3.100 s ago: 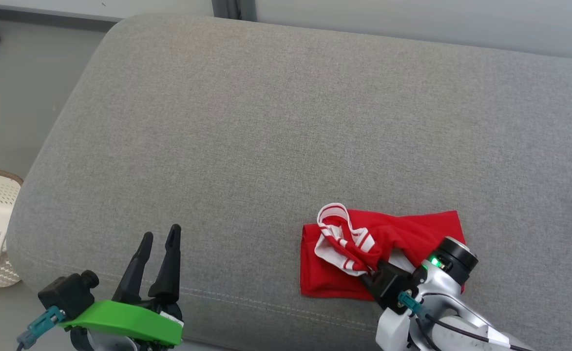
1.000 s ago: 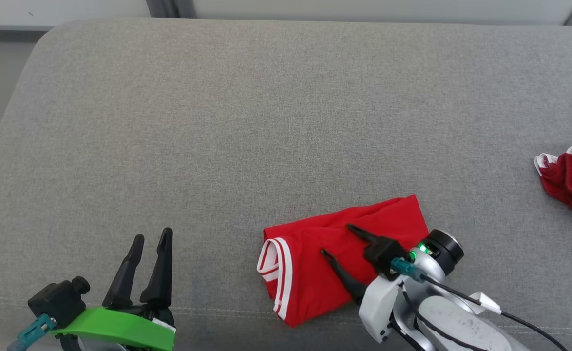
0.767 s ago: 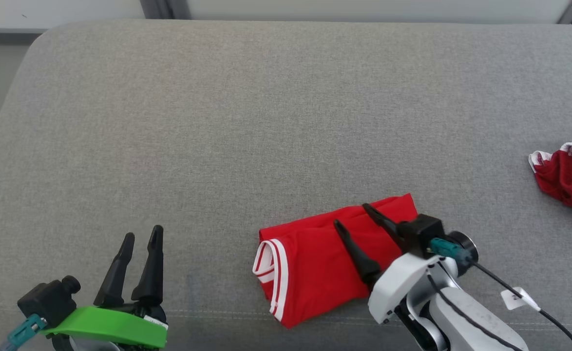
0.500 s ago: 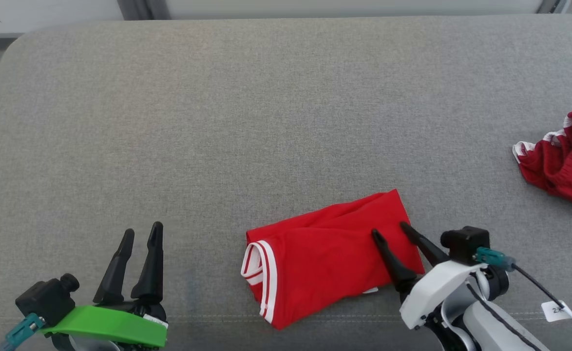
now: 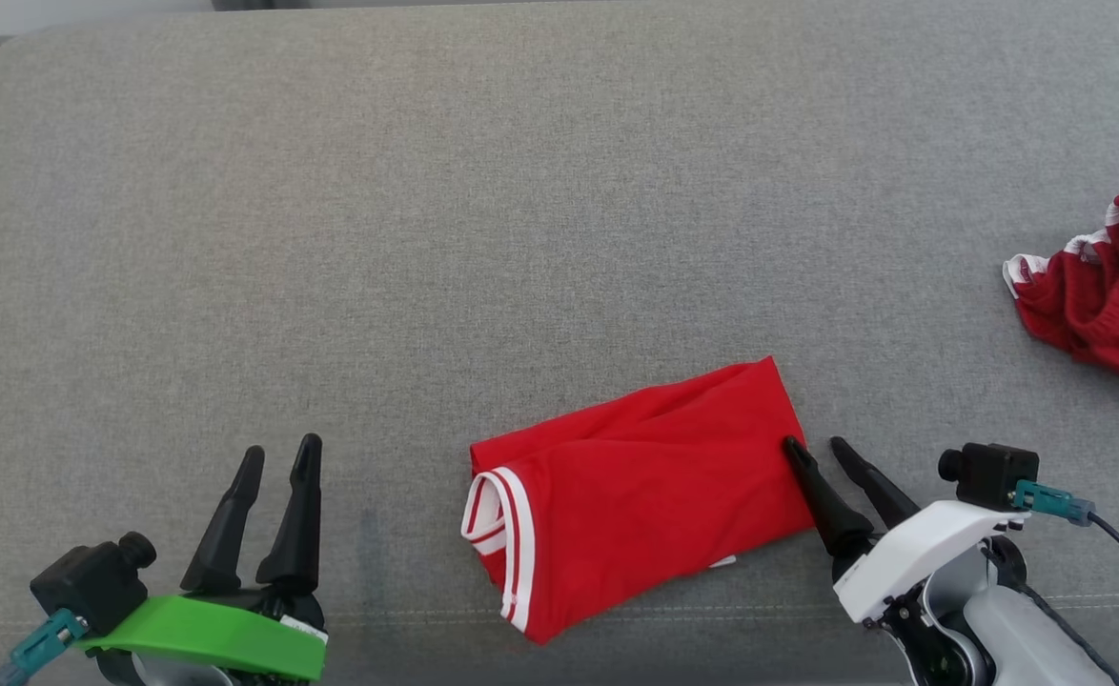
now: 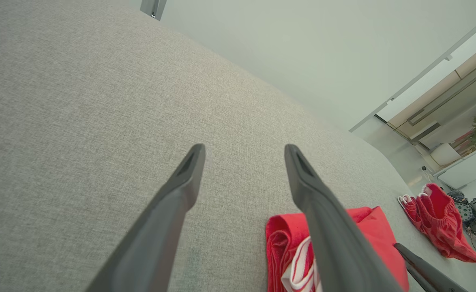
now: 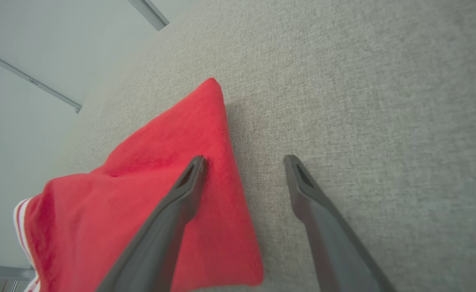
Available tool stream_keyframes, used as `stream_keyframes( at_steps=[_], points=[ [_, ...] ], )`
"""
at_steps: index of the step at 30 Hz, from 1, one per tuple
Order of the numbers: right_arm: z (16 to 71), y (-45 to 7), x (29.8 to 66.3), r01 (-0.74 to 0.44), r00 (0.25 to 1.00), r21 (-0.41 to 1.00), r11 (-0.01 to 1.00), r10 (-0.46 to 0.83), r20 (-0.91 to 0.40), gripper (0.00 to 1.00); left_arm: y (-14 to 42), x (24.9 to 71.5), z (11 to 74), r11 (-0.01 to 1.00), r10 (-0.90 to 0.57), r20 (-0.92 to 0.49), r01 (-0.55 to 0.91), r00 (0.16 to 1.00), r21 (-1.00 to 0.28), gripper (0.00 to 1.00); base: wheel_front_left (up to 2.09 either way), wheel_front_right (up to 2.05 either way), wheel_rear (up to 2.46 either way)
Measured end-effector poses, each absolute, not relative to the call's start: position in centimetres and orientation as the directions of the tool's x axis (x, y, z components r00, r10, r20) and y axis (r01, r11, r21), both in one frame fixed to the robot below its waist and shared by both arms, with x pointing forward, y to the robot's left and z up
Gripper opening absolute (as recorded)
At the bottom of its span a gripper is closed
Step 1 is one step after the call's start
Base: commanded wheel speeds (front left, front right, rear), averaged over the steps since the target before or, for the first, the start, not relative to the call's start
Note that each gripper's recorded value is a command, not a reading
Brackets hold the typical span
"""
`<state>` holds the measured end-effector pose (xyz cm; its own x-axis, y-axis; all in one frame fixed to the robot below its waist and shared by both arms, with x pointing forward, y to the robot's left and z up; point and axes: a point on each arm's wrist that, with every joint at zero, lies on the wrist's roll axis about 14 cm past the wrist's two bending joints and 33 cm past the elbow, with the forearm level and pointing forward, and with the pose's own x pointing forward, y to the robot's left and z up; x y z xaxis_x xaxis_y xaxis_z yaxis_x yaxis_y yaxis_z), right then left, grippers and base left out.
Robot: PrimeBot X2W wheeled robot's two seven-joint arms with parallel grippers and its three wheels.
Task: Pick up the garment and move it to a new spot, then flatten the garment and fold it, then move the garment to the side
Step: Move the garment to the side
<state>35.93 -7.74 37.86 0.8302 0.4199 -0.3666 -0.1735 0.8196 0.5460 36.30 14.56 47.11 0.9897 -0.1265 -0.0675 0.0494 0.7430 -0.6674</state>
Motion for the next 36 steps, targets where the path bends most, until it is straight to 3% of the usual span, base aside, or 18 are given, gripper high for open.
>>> stream_keyframes(
  at_steps=[15, 25, 26, 27, 28, 36],
  points=[
    [36.5, -6.9, 35.0, -0.097, 0.754, 0.659, 0.746, 0.487, -0.441, 1.0, 14.6, 36.6, 47.2, 0.744, -0.127, -0.066, 0.051, 0.99, -0.666, 1.0, 0.0, 0.0, 0.0],
    [37.5, -3.1, 34.3, -0.156, 0.646, 0.735, 0.66, 0.631, -0.43, 1.0, 14.9, 36.5, 47.7, 0.738, -0.104, -0.053, 0.041, 0.993, -0.674, 1.0, 0.0, 0.0, 0.0],
    [37.5, -3.1, 34.3, -0.163, 0.64, 0.731, 0.663, 0.635, -0.433, 0.49, 15.0, 36.4, 47.7, 0.738, -0.1, -0.054, 0.038, 0.993, -0.673, 1.0, 0.0, 0.0, 0.0],
    [37.5, -3.2, 34.5, -0.171, 0.638, 0.726, 0.666, 0.637, -0.433, 0.32, 15.1, 36.4, 47.7, 0.739, -0.097, -0.055, 0.035, 0.994, -0.673, 1.0, 0.0, 0.0, 0.0],
    [37.5, -3.2, 34.6, -0.178, 0.637, 0.723, 0.668, 0.638, -0.432, 0.0, 15.2, 36.3, 47.7, 0.739, -0.093, -0.056, 0.031, 0.994, -0.673, 1.0, 0.0, 0.0, 0.0],
    [38.8, -3.0, 35.9, -0.243, 0.617, 0.71, 0.66, 0.671, -0.412, 0.0, 15.9, 36.0, 47.7, 0.741, -0.065, -0.055, 0.011, 0.996, -0.672, 1.0, 0.0, 0.0, 0.0]
  ],
)
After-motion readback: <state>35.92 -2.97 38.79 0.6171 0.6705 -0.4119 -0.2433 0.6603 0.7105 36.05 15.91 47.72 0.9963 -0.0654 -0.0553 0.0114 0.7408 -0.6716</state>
